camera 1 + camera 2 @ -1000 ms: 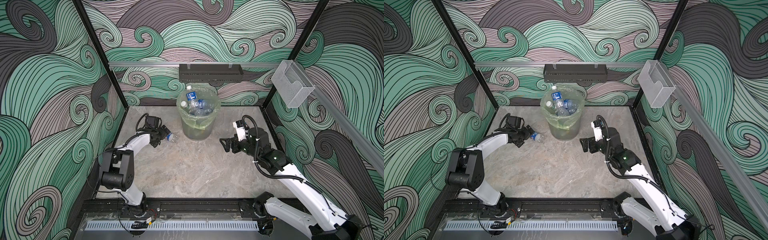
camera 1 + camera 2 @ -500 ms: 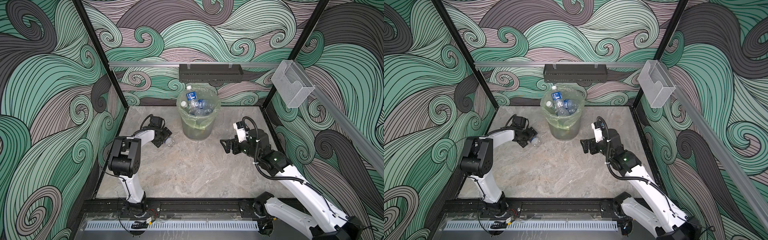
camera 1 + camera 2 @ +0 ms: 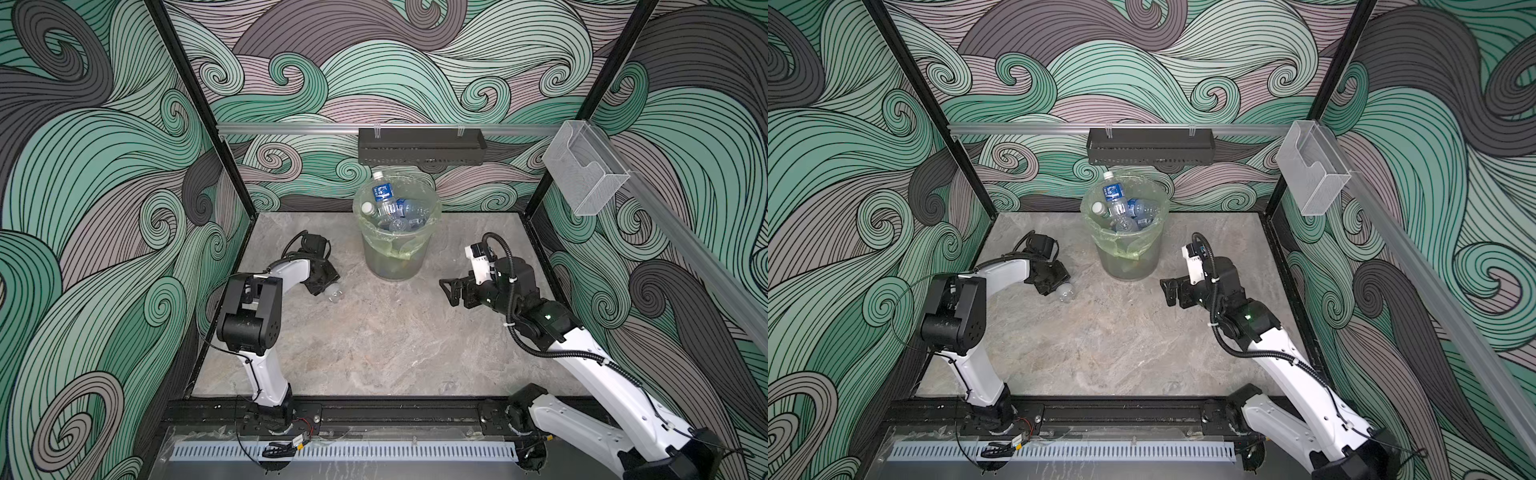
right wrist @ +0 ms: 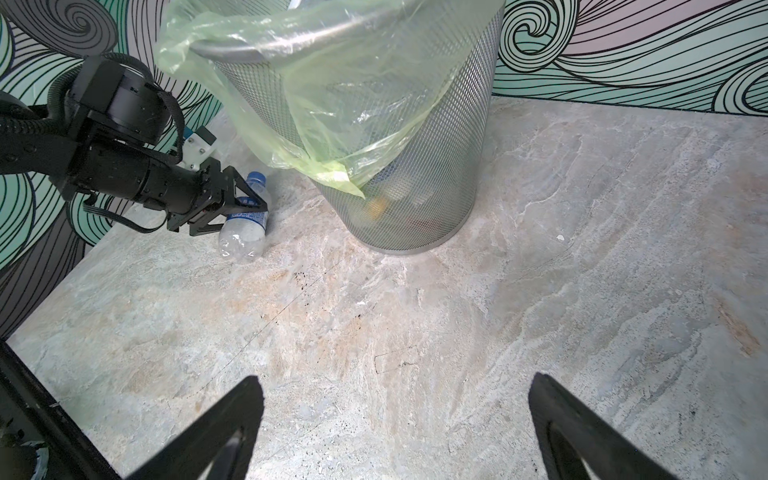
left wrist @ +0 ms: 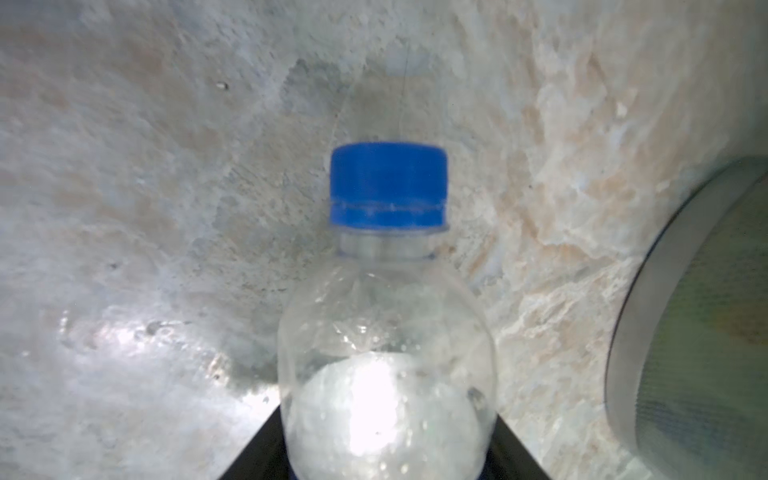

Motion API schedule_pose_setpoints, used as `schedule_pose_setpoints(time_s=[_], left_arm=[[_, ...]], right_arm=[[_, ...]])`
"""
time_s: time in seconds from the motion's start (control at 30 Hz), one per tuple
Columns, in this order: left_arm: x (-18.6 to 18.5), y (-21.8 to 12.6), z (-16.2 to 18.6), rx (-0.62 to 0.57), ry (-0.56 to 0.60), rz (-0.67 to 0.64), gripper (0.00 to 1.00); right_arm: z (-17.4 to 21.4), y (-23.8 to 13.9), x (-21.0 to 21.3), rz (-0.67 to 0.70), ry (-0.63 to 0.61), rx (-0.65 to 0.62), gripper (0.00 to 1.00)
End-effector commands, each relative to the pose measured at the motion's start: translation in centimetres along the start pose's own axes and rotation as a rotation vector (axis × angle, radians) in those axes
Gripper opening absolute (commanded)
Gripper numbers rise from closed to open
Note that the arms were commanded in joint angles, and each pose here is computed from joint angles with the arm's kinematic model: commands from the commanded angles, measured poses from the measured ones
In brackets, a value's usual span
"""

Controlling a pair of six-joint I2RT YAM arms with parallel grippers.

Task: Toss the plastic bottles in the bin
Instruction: 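Lift the Pepsi bottle with the left gripper and drop it into the bin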

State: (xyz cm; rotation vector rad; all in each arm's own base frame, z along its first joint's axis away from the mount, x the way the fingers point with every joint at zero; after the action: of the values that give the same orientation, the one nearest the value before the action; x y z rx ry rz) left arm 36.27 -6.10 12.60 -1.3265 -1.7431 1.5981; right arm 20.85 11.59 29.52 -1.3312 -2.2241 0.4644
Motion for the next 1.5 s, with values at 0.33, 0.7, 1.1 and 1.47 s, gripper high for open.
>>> schedule_pose_setpoints(time_s=[0.33,0.7,1.1,1.47], left_arm=[[1.3,-4.2,2.0,-0.015,0.188,-0.026,0.47],[2.6,-12.2,4.5,-0.202,0.432,0.088,0.48],[2.3,-18.6,5.9,-0.409,0.538,0.258,0.47],[-12.5,-28.8,-1.2,-0.548,0.746,0.57,0.45]], right_arm=[[0.1,0.7,-0.2,0.01,0.013,-0.008,1.0],[1.4,1.6,-0.9,0.047,0.014,0.035,1.0],[2.1,2.4,-1.1,0.06,0.03,0.069,1.0],[1.7,2.9,-1.0,0.048,0.04,0.04,0.99]])
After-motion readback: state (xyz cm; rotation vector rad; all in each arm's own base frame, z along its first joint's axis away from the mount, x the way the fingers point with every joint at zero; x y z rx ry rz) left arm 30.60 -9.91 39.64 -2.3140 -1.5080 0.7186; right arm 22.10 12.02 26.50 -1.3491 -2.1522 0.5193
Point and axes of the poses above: each gripper's point midway between its finger pads, its own y axis out along the fingers, its own x axis along the line the jaws close on, z = x × y, the point moved 10 cm from there along -y, back along the fingers, and after that the axes turned 4 degrees about y, right-handed, at the moved point
